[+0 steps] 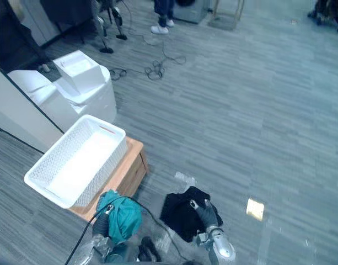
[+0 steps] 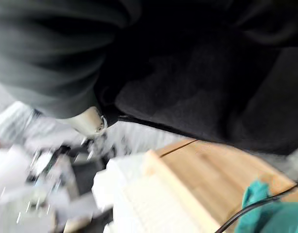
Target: Tidy the bed and pick cloth on bed and put in laundry
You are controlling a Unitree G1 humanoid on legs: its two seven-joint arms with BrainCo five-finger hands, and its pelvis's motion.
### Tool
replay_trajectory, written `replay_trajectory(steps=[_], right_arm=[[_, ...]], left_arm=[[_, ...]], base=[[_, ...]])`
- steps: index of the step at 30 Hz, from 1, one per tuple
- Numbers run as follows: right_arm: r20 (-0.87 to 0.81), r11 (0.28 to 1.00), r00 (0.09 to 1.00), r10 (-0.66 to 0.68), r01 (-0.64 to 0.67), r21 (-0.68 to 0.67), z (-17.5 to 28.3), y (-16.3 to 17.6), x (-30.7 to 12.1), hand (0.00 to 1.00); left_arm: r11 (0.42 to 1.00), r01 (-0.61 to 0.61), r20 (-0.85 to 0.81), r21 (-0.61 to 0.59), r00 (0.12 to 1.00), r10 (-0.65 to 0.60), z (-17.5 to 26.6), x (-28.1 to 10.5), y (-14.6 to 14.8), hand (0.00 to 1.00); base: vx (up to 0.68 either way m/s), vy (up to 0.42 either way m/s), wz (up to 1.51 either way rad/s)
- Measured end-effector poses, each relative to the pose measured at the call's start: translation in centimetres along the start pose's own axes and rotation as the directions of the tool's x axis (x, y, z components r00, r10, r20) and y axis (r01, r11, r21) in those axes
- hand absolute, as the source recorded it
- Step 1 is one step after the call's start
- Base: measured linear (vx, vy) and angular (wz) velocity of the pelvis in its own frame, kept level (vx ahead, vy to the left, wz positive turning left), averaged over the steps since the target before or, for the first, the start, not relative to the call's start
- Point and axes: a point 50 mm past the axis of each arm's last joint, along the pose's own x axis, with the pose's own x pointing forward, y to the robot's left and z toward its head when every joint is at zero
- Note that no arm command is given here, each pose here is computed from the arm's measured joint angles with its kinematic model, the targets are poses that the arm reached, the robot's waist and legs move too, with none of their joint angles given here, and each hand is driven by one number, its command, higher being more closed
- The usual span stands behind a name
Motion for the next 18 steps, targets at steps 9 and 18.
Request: replay_trajectory(steps=[9,18], right_arm=[[-0.070,0.994,0.995,-0.073,0.078,0.071,-1.8,-0.1,-0.8,1.00],[0.040,0.995,0.999,-0.002,-0.002,0.101,-0.1,1.8,-0.4,1.00]], left_arm=[[0.995,0.050,-0.066,0.088,0.997,-0.044,-0.1,1.1,-0.5,1.00],[0.998,0.044,-0.037,0.037,0.998,-0.042,-1.2,-0.4,-0.8,1.00]], base=[[0.27,-0.357,1.64],[0.11,-0.192,0.97]])
